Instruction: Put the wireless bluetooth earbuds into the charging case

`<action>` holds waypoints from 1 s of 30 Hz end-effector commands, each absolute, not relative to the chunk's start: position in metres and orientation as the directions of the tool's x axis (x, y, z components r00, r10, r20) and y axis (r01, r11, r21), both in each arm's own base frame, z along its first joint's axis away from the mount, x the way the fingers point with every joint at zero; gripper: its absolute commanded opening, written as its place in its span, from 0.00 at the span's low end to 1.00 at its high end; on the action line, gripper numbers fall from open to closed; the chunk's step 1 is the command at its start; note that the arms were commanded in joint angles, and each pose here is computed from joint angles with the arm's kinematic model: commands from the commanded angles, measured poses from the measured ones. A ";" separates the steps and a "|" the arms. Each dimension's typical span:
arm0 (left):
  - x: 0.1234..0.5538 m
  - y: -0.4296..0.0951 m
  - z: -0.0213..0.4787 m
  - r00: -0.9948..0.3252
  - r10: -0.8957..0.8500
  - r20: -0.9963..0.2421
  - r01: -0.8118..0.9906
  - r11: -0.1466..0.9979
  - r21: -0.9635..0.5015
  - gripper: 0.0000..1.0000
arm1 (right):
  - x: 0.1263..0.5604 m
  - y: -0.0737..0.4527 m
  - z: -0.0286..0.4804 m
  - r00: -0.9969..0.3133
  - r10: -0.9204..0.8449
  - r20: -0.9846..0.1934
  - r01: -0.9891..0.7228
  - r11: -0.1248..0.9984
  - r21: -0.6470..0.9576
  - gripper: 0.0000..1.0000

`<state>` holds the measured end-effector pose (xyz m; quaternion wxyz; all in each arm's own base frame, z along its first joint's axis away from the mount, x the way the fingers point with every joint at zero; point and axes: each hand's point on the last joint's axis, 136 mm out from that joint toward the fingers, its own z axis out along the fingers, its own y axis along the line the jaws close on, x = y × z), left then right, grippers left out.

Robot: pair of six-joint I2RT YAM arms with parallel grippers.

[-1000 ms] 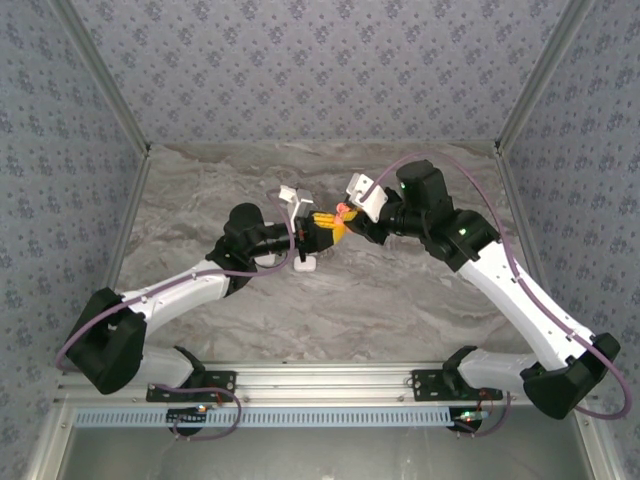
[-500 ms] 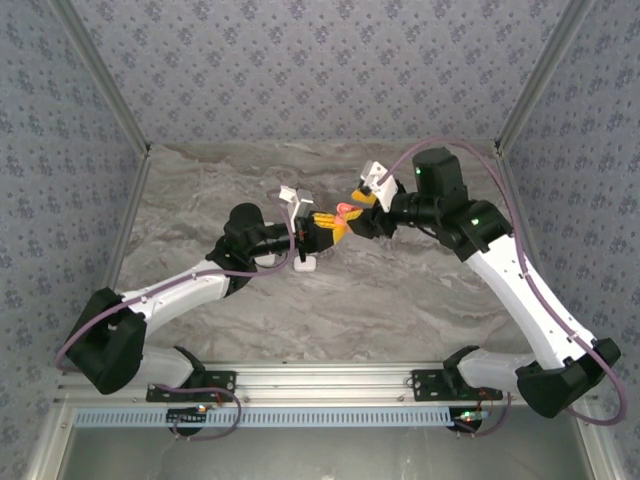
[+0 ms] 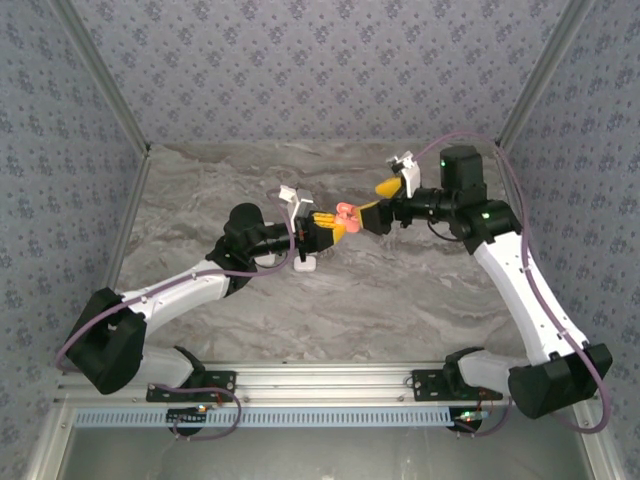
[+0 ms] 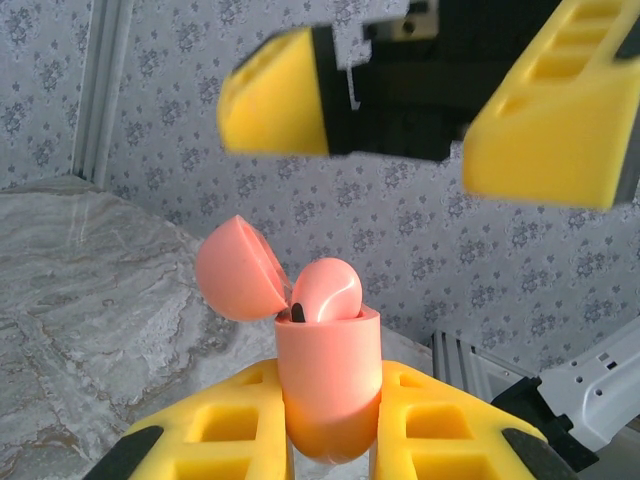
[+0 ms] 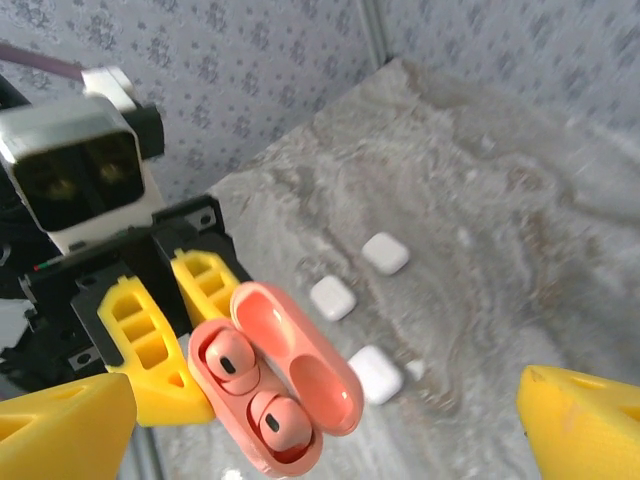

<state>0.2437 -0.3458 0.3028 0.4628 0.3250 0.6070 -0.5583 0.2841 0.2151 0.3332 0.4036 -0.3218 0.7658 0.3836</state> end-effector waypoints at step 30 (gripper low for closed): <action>0.240 -0.346 0.329 -0.294 -0.160 -0.942 0.934 0.162 -0.319 0.00 | 0.236 0.239 0.333 -0.513 -0.201 -0.835 -0.838 0.327 0.436 1.00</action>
